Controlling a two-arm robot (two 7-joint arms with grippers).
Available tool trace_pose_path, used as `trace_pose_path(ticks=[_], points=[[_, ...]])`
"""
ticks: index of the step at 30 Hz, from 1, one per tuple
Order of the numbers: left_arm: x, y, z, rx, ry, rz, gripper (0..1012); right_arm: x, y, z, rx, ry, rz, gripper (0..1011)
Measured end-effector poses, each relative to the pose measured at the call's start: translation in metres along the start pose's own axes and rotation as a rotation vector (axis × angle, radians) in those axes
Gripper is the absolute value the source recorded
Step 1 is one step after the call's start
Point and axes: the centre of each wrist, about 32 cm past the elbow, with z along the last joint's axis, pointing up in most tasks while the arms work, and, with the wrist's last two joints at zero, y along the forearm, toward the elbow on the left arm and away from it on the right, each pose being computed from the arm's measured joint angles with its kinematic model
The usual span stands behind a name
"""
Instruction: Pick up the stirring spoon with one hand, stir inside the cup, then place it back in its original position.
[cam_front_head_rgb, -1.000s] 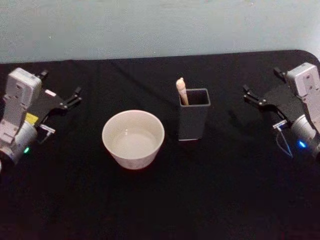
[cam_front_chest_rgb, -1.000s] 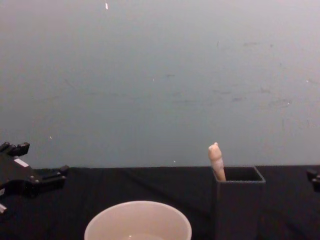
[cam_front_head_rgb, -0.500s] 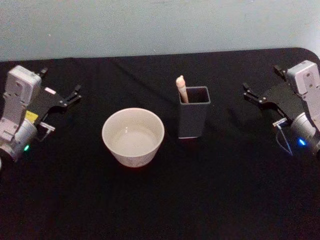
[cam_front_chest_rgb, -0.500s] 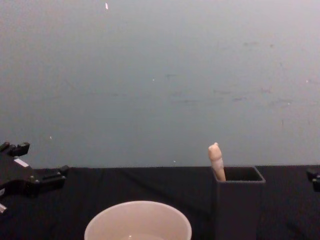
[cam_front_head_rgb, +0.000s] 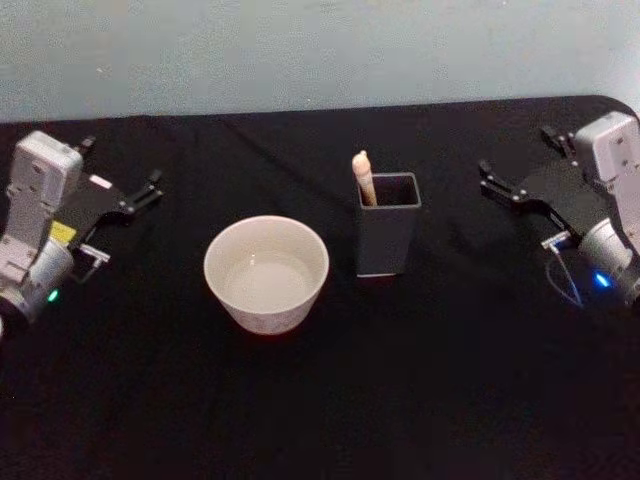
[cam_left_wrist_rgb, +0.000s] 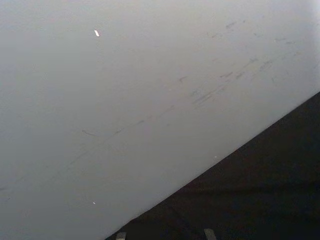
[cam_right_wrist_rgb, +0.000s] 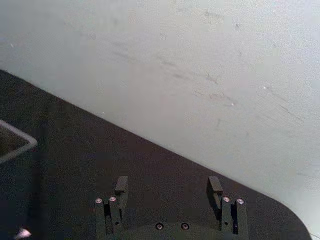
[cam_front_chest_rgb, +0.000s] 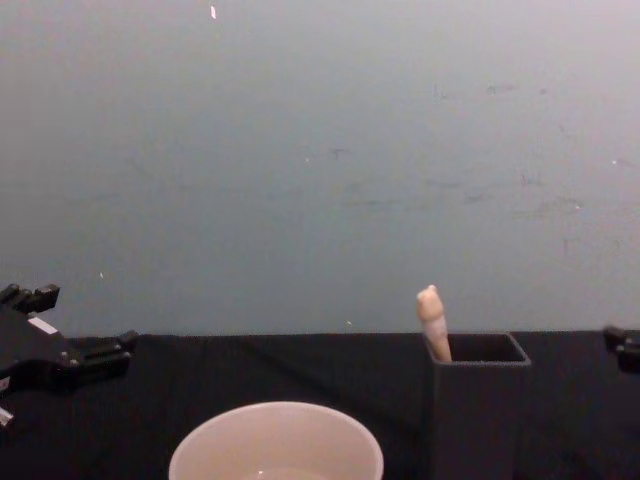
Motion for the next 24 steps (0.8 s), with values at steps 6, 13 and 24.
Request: trace_pose_path(ticks=[6,13,24], points=[[0.0000,0.0000,0.0000,0.000,0.000,0.000,1001,-0.002,0.000,0.017,0.014,0.038,0.046,1000],[0.0000,0.0000,0.0000,0.000,0.000,0.000,1001,-0.005,0.003,0.048,0.019,0.088,0.135,1002],[0.0000,0.0000,0.0000,0.000,0.000,0.000,1001,-0.014,0.016,0.080,-0.040,0.130,0.291,1000]])
